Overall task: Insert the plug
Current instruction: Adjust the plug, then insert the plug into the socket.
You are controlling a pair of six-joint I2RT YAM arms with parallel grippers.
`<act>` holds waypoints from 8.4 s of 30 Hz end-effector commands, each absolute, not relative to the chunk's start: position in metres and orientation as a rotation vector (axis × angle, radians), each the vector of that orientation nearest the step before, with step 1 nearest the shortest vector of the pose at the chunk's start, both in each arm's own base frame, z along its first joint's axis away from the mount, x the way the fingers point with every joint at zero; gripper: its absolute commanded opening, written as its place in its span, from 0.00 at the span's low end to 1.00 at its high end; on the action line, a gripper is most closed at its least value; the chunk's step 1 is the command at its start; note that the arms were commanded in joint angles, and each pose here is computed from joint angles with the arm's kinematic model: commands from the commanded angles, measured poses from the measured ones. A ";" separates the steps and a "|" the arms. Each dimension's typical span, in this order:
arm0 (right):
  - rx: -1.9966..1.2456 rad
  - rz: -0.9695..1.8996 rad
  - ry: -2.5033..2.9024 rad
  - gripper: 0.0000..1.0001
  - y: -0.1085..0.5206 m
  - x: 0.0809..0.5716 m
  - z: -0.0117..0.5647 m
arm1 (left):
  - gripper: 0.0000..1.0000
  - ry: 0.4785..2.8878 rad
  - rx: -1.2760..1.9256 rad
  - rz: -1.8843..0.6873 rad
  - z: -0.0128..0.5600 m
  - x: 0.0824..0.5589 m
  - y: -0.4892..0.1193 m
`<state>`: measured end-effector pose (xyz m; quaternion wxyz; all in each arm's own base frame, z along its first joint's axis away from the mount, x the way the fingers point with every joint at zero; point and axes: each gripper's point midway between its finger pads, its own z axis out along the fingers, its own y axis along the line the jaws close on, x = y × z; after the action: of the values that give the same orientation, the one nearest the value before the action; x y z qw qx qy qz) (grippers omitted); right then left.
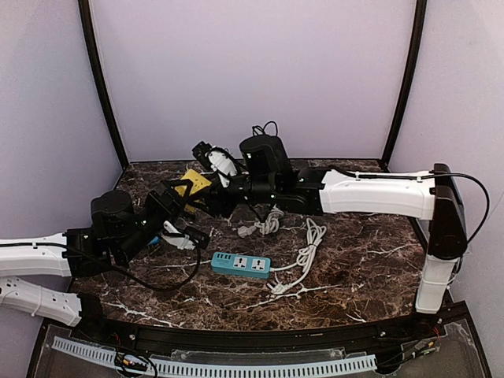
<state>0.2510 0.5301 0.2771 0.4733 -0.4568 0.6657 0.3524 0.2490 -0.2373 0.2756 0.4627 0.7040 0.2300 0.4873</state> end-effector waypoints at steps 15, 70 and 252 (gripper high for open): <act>-1.252 1.161 0.778 0.00 0.408 0.122 0.399 | 0.99 1.215 1.761 -0.345 0.373 0.127 -0.280; -1.064 0.886 1.118 0.99 0.364 0.165 0.380 | 0.01 1.825 1.159 -0.631 0.397 0.214 -0.315; -1.178 0.963 1.591 0.99 0.320 0.240 0.206 | 0.01 1.856 2.326 -0.338 0.113 0.227 -0.351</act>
<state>0.2423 0.3218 0.1957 0.4369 -0.4758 0.6609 0.3821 0.2232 -0.3461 0.1158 0.0653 0.7648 0.6310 -0.1124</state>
